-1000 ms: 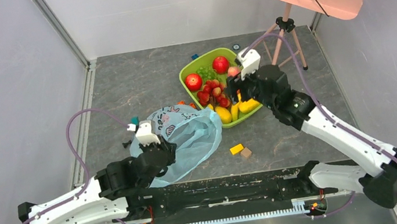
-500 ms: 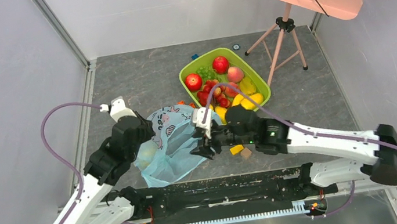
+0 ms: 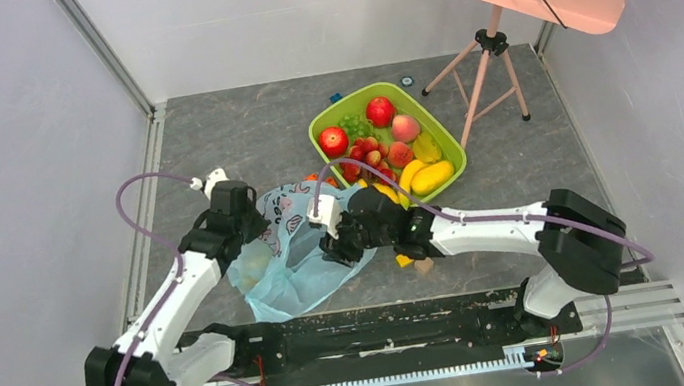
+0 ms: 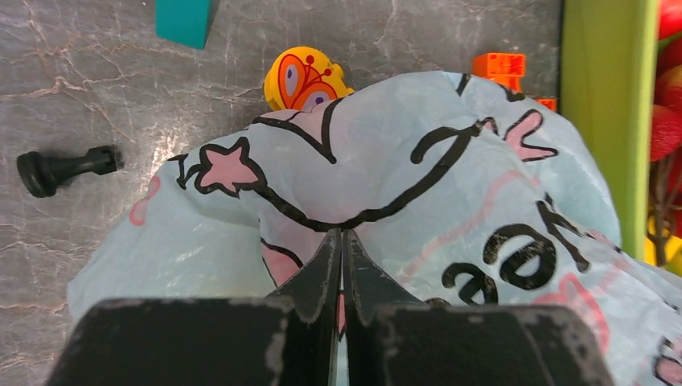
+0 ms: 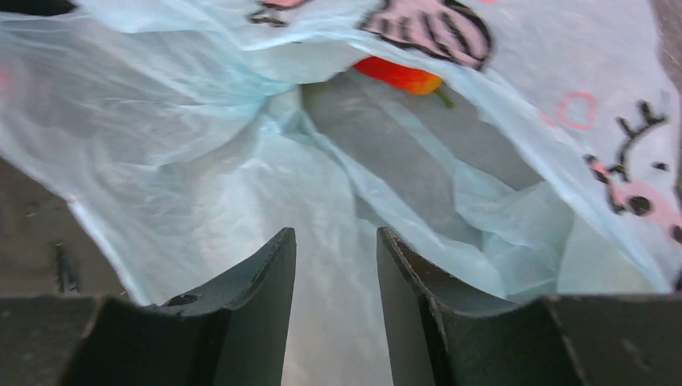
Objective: Take the fake fruits out of the plastic bag
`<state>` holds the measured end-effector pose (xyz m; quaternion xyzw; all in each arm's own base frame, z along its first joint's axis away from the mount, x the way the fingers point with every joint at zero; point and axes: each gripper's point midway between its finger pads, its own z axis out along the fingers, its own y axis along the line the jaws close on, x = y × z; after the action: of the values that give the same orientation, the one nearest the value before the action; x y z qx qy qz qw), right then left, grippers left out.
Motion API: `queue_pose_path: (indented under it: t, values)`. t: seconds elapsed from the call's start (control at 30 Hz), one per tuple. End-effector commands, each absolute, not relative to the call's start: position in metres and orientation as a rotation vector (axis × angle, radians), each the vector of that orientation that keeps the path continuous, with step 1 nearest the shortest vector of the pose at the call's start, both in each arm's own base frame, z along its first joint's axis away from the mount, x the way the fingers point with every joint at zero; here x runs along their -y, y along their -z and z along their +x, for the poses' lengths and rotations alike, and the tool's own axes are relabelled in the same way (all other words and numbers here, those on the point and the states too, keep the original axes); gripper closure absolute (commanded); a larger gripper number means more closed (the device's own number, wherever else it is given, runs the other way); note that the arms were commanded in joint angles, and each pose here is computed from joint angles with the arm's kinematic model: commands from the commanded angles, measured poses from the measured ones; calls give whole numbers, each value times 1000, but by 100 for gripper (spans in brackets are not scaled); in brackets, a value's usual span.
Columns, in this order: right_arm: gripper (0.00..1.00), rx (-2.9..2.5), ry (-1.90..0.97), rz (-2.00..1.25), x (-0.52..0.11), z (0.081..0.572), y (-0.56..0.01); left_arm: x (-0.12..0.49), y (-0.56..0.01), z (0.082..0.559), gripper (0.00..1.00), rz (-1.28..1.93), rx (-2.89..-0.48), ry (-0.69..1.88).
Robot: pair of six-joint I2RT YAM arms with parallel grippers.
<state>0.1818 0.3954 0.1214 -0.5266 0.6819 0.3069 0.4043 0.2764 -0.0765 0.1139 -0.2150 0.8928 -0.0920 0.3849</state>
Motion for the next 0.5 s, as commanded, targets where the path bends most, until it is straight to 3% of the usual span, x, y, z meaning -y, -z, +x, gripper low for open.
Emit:
queue_pose_path:
  t: [0.0, 0.47]
  values:
    - [55, -1623, -814, -1255, -410, 216, -143, 73, -110, 299, 93, -593, -2214, 201]
    - [46, -1595, -809, -1362, -418, 227, -117, 32, -58, 318, 95, -798, -2189, -102]
